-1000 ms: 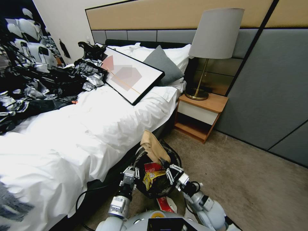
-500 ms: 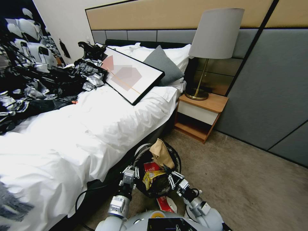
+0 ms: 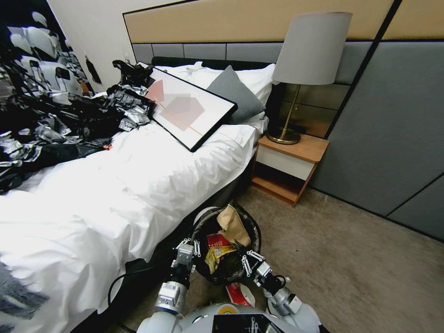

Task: Pick up the trash bin, then pick up the garbage from the floor and place it into the trash bin.

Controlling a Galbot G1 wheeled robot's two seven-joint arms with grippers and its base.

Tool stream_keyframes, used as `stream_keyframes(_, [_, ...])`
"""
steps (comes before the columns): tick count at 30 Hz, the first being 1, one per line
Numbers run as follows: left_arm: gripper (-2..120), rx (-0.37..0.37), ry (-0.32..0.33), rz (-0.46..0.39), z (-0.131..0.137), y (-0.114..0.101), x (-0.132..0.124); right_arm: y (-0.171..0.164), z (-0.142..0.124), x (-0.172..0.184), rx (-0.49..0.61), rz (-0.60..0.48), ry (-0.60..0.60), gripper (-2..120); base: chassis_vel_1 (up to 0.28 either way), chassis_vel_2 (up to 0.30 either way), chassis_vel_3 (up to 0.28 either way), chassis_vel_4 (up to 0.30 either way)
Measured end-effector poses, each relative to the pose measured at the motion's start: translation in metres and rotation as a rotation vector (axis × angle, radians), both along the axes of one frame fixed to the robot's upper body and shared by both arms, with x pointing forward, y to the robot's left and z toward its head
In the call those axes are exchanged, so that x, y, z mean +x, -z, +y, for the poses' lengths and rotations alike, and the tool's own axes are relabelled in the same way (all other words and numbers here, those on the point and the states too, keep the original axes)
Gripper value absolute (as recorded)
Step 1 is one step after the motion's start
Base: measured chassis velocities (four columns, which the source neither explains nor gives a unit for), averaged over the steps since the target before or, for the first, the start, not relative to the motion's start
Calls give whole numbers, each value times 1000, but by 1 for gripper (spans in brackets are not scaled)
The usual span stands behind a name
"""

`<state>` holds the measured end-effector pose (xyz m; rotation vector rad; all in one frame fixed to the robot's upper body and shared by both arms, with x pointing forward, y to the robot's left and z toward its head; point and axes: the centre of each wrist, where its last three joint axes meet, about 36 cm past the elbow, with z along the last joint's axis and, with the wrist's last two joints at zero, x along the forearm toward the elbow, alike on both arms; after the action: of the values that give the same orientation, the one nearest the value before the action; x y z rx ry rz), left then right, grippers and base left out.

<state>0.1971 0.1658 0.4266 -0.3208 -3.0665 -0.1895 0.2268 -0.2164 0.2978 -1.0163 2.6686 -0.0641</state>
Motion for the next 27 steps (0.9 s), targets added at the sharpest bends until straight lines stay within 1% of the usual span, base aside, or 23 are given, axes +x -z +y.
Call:
stream_keyframes(1, [1, -1, 0, 0, 0, 0, 0, -1, 0, 0, -2, -3, -4, 31, 0, 0, 0, 0])
stream_keyframes(2, [1, -1, 1, -1, 0, 0, 0, -1, 0, -1, -3, -3, -5, 34, 0, 0, 0, 0])
stream_keyframes(4, [1, -1, 1, -1, 0, 0, 0, -1, 0, -1, -4, -4, -6, 36, 0, 0, 0, 0])
stream_keyframes(5, [1, -2, 1, -1, -1, 0, 0, -1, 1, -2, -8, -4, -11, 46, 0, 0, 0, 0])
stream_keyframes(6, [1, -2, 1, -2, -1, 0, 0, -1, 1, -4, -12, -4, -15, 51, 0, 0, 0, 0])
stream_keyframes(7, [1, -2, 1, -2, -1, 0, 0, -1, 1, -4, -12, -4, -15, 51, 0, 0, 0, 0])
stream_keyframes(8, [1, -2, 1, -2, -1, 0, 0, -1, 1, -5, -16, -5, -18, 54, 0, 0, 0, 0])
stream_keyframes(10, [1, -2, 1, -1, 0, 0, 1, -2, 1, -7, -22, -13, -28, 66, 0, 0, 0, 0])
stream_keyframes(12, [1, -2, 1, -1, 0, 0, 1, -3, 1, -7, -22, -14, -29, 68, 0, 0, 0, 0])
stream_keyframes(13, [1, -2, 1, 1, 0, 0, 1, -4, 2, -7, -23, -20, -34, 76, 0, 0, 0, 0])
stream_keyframes(14, [1, -2, 0, 3, 0, 0, 1, -6, 2, -8, -25, -26, -37, 80, 0, 0, 0, 0])
stream_keyframes(16, [1, -1, 0, 4, 0, 0, 1, -6, 2, -9, -25, -28, -39, 81, 0, 0, 0, 0])
stream_keyframes(17, [1, -1, -1, 8, 0, 0, 1, -8, 2, -12, -28, -37, -48, 91, 0, 0, 0, 0])
stream_keyframes(18, [1, 0, -2, 10, 0, 0, 1, -10, 2, -13, -31, -43, -53, 96, 0, 0, 0, 0])
stream_keyframes(19, [1, 0, -2, 10, 0, 0, 1, -10, 2, -13, -31, -43, -53, 96, 0, 0, 0, 0])
stream_keyframes(20, [1, 0, -4, 13, 0, 0, 2, -12, 1, -14, -34, -50, -58, 100, 0, 0, 0, 0])
stream_keyframes(23, [1, 1, -6, 20, -1, 1, 2, -22, -1, -16, -36, -81, -70, 108, 0, 0, 0, 0])
stream_keyframes(27, [1, 2, -7, 23, -1, 1, 2, -29, -2, -16, -35, -102, -78, 111, 0, 0, 0, 0])
